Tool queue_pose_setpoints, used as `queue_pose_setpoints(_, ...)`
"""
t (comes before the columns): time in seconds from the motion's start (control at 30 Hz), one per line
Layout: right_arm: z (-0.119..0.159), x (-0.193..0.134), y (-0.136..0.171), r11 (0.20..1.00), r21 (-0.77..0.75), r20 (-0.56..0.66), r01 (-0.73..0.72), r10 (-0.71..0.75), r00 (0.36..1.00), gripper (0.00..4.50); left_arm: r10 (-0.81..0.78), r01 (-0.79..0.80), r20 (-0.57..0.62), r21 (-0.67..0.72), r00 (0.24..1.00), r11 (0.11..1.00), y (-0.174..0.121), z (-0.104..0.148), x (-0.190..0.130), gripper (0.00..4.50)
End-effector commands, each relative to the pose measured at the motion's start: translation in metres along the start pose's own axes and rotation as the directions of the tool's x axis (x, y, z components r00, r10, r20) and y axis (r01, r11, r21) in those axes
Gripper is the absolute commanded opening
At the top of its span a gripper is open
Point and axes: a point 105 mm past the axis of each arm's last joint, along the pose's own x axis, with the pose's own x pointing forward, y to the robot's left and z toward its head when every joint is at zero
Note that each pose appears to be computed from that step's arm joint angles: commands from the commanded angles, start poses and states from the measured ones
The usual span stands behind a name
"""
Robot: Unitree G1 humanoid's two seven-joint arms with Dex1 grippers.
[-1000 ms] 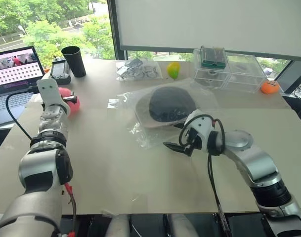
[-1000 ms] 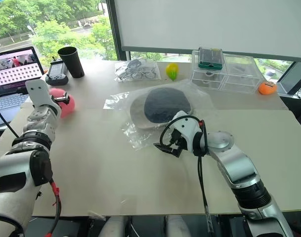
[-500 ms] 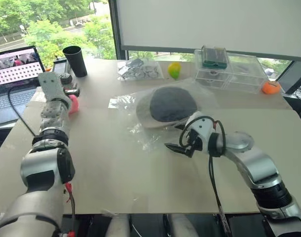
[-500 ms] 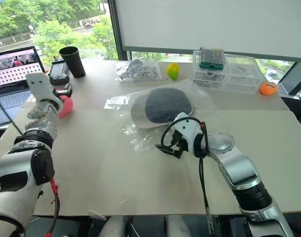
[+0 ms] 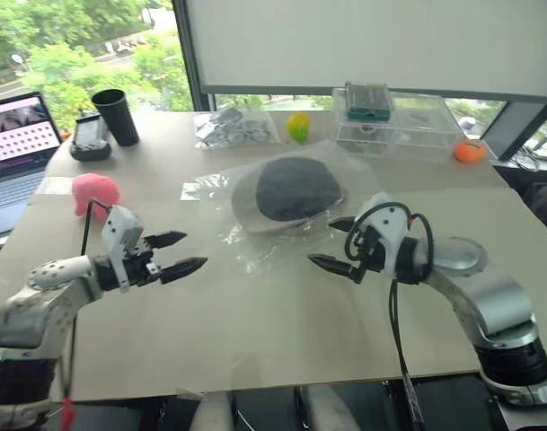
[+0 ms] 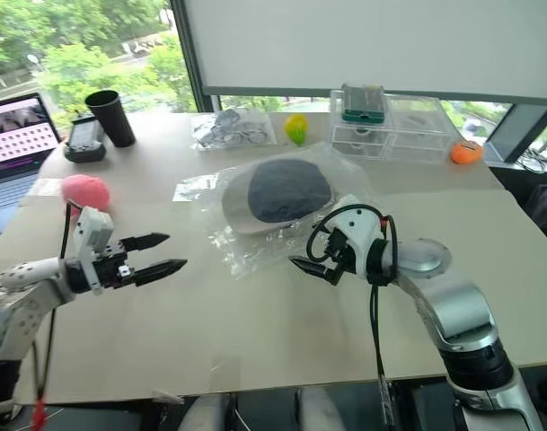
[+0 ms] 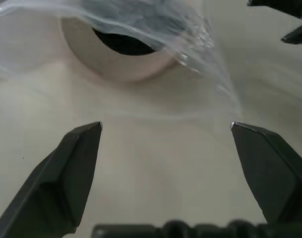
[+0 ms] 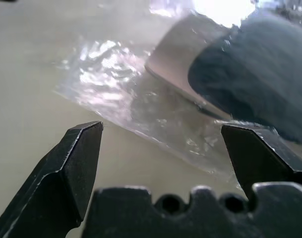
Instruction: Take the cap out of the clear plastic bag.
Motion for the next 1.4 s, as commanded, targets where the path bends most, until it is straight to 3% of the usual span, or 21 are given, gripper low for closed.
queue_pose_setpoints(0.03,0.011,-0.003,0.011,1.0,-0.015,0.025,0.009,-0.009,1.0,4.5,0.055,-0.057,0.043,0.04,0.998,0.998,-0.003,0.02,-0.016,4.48)
queue_pose_setpoints(0.23,0.017,0.012,0.015,0.995,0.016,0.068,0.101,-0.102,0.992,4.5,0.149,-0.151,0.092,0.011,0.984,0.988,0.0,0.021,-0.02,4.48)
queue_pose_setpoints(0.4,-0.003,0.008,-0.008,0.959,0.091,0.022,0.268,-0.271,0.962,4.5,0.203,-0.201,0.08,-0.022,0.976,0.979,0.005,0.007,-0.024,4.48)
queue_pose_setpoints(0.6,0.002,0.013,0.026,0.996,-0.026,0.029,0.082,-0.081,0.996,4.5,0.228,-0.226,0.079,-0.033,0.97,0.973,0.009,0.005,-0.024,4.48)
queue_pose_setpoints(0.67,0.002,0.022,0.031,0.985,-0.159,0.014,0.069,-0.067,0.998,4.5,0.223,-0.221,0.079,-0.028,0.972,0.975,0.009,0.005,-0.022,4.48)
queue_pose_setpoints(0.77,0.001,0.037,0.034,0.935,-0.35,0.002,0.063,-0.067,0.998,4.5,0.221,-0.219,0.081,-0.026,0.972,0.975,0.009,0.007,-0.021,4.48)
queue_pose_setpoints(0.83,-0.003,0.048,0.031,0.835,-0.542,0.005,0.1,-0.115,0.993,4.5,0.224,-0.223,0.088,-0.023,0.971,0.974,0.01,0.009,-0.021,4.48)
queue_pose_setpoints(0.9,-0.003,0.055,0.031,0.765,-0.632,0.03,0.123,-0.134,0.991,4.5,0.225,-0.224,0.09,-0.022,0.97,0.974,0.011,0.01,-0.021,4.48)
queue_pose_setpoints(1.0,0.003,0.066,0.032,0.695,-0.692,0.112,0.195,-0.163,0.98,4.5,0.222,-0.221,0.088,-0.017,0.971,0.975,0.01,0.011,-0.019,4.48)
queue_pose_setpoints(1.13,-0.011,0.085,0.041,0.619,-0.762,0.126,0.188,-0.143,0.982,4.5,0.216,-0.216,0.085,-0.01,0.973,0.976,0.01,0.012,-0.019,4.48)
queue_pose_setpoints(1.4,-0.018,0.094,0.031,0.576,-0.783,0.161,0.234,-0.176,0.971,4.5,0.23,-0.231,0.089,-0.004,0.969,0.973,0.012,0.016,-0.021,4.48)
